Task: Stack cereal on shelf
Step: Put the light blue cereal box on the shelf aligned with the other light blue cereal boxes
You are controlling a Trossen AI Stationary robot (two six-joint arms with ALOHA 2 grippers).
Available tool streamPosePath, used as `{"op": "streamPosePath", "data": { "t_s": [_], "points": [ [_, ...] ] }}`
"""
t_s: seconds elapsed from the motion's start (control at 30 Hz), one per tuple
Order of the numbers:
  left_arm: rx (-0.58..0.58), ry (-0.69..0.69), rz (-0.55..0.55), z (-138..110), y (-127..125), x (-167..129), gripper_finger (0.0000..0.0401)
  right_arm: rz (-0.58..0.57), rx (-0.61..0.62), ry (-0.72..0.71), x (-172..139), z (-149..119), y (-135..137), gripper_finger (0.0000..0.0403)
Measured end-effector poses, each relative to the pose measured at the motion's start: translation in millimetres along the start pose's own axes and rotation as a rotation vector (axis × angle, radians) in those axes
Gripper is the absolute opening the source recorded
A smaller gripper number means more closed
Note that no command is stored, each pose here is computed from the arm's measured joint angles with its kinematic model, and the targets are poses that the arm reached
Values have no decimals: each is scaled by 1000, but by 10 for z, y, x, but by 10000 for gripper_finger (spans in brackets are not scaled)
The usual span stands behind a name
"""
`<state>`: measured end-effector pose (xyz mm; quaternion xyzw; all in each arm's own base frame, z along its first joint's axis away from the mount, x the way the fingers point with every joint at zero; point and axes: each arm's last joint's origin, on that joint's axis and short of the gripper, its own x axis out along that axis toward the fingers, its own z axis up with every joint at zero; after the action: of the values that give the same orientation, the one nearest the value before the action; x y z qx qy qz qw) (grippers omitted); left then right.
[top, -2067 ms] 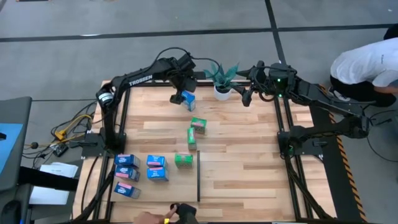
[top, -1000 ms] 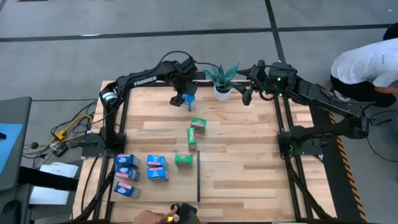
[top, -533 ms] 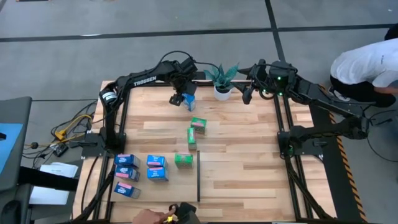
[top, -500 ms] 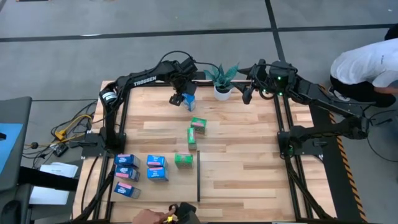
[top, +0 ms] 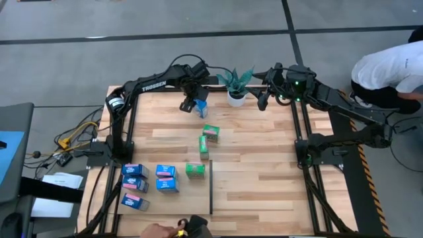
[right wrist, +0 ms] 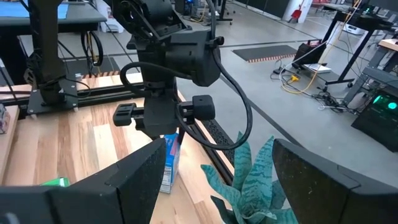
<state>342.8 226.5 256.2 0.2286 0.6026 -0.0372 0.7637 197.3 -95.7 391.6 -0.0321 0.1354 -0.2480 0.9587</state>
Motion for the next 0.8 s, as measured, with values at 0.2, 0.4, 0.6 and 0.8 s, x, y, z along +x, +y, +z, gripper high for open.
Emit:
{"op": "streamPosePath", "data": {
  "t_s": [0.2,0.4,0.6,0.8],
  "points": [
    [-54,44,-16,6,-33,-42,173,0,0,0,0,0,0,317],
    [-96,44,-14,67,-32,-156,160,0,0,0,0,0,0,317],
    [-146,48,-28,158,-63,-331,144,0,0,0,0,0,0,317],
    [-228,72,-28,281,-124,-660,138,0,0,0,0,0,0,317]
  ]
}}
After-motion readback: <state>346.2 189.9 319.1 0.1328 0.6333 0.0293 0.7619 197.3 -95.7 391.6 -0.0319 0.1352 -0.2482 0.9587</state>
